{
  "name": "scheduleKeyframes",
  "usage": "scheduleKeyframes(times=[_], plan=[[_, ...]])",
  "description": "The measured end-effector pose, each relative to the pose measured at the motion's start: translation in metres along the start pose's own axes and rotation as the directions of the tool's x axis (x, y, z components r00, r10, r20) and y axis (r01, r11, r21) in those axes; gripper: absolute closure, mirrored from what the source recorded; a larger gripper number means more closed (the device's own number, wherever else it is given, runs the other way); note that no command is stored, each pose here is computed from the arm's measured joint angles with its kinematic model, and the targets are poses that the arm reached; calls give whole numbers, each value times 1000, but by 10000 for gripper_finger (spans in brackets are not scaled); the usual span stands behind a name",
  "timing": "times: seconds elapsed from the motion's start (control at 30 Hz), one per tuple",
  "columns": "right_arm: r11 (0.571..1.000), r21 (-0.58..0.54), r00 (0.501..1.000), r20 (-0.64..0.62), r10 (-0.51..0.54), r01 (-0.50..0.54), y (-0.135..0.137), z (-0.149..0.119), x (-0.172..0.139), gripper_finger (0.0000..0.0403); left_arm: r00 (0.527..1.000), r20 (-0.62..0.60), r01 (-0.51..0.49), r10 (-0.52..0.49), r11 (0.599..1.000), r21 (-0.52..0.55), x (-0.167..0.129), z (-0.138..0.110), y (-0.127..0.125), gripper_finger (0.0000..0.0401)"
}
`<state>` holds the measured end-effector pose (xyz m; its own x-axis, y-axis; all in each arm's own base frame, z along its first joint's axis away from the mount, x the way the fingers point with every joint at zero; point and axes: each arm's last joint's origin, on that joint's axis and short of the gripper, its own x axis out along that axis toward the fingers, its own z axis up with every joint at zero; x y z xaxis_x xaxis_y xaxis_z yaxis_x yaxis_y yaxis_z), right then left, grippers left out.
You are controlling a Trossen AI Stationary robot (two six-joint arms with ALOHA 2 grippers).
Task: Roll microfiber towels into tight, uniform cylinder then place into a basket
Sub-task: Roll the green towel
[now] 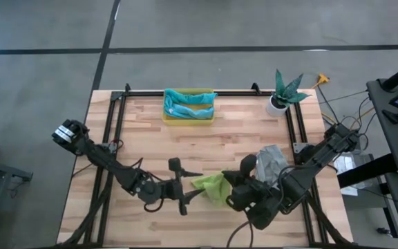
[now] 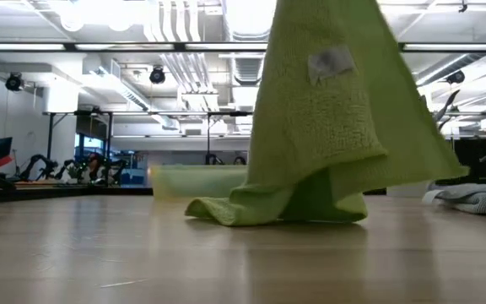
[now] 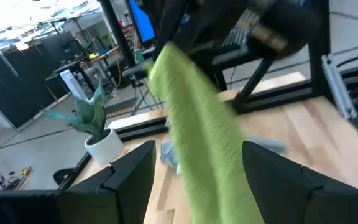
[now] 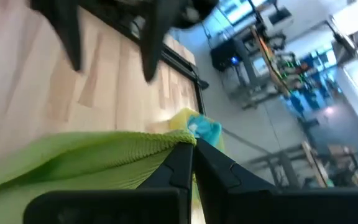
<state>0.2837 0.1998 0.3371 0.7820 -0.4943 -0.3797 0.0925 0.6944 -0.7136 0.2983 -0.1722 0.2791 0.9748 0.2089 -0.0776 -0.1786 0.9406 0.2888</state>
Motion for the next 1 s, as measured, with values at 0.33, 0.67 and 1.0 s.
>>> scheduleKeyframes(times=[0.33,0.67,1.0], plan=[[997,74,1000,-28,-1,3,0,-2,8,394,998,-13,-54,55,996,77,38,8,-28,177],[993,114,999,-41,10,-5,8,-3,14,394,924,-68,-357,377,912,200,81,19,-62,177],[988,151,999,-27,22,-18,11,-2,7,394,776,-138,-548,616,765,338,112,3,-54,177]])
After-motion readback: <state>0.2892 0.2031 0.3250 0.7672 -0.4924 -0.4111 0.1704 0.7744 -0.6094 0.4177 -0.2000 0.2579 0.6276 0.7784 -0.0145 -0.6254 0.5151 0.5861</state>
